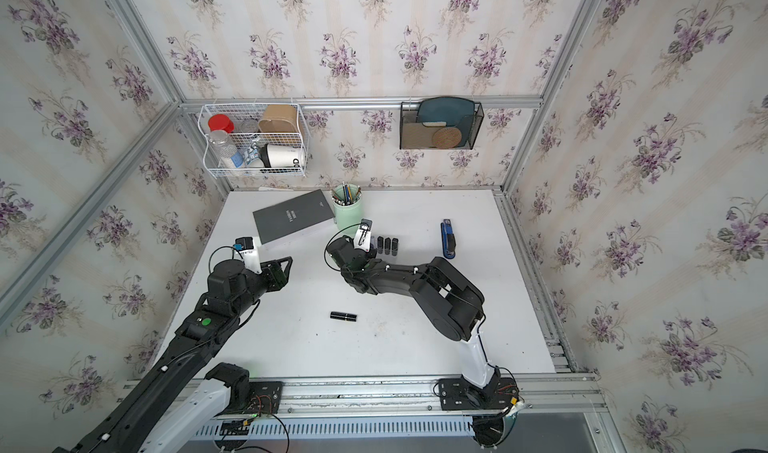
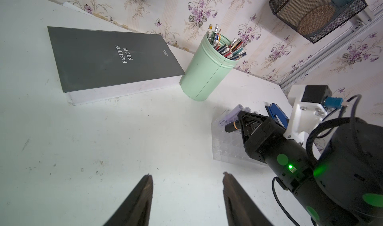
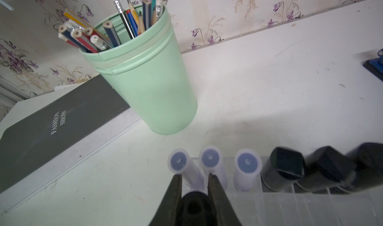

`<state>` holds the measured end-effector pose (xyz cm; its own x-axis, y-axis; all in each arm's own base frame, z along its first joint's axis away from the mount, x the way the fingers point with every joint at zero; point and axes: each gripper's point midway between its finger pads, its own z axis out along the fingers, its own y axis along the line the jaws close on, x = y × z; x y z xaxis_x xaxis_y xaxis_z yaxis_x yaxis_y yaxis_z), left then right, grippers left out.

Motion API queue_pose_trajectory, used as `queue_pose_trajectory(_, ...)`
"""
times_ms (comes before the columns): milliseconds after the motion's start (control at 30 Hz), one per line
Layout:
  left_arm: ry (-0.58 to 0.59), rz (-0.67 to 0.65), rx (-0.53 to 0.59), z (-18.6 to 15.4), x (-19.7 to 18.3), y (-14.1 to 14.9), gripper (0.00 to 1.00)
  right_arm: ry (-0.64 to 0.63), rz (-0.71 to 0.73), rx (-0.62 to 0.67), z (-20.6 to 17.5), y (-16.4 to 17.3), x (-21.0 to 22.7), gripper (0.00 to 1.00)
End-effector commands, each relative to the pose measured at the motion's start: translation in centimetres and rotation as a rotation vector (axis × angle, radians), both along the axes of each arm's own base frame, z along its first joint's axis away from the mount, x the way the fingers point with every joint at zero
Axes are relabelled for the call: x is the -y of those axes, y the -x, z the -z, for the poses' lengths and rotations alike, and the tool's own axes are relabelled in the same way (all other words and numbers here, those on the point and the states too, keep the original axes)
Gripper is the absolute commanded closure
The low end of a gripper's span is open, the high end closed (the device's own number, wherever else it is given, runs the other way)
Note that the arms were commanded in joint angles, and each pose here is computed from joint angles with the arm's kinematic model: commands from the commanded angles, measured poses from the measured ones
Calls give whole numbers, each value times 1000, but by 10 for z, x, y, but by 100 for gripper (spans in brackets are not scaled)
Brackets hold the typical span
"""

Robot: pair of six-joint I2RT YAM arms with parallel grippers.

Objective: Arrange the lipsticks in the organizer
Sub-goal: Place the lipstick in the storage box, then pick up the lipstick at the center of the board.

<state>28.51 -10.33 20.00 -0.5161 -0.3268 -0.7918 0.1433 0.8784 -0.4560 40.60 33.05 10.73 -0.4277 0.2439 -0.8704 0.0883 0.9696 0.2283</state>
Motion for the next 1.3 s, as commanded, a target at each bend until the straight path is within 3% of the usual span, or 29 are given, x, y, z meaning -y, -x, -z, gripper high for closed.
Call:
queue_pose_trajectory(0,16,13,34,-8,3,-2,42,17,20,12,-2,-1,3,99)
queue_pose_trajectory(167,18,16,36,-9,3,-2,43,30,16,11,-3,-1,1,95)
queue_pose_trajectory(367,22,19,39,-11,4,-1,43,26,4,10,-7,2,-4,74)
queue_pose_trajectory(500,30,23,36,-11,5,0,43,9,-2,10,-14,4,-5,67)
queue_pose_trajectory(700,51,24,37,-16,5,5,43,-7,-19,8,-21,9,-6,63)
queue_pose_trajectory(900,44,6,20,-19,0,11,44,-73,-75,29,-57,27,-4,61)
queue_pose_trajectory(1000,45,7,-6,-18,0,13,43,-97,-138,29,-72,41,-4,60)
queue_pose_trajectory(1267,68,7,-127,5,2,28,40,-64,-383,-91,-67,87,-3,57)
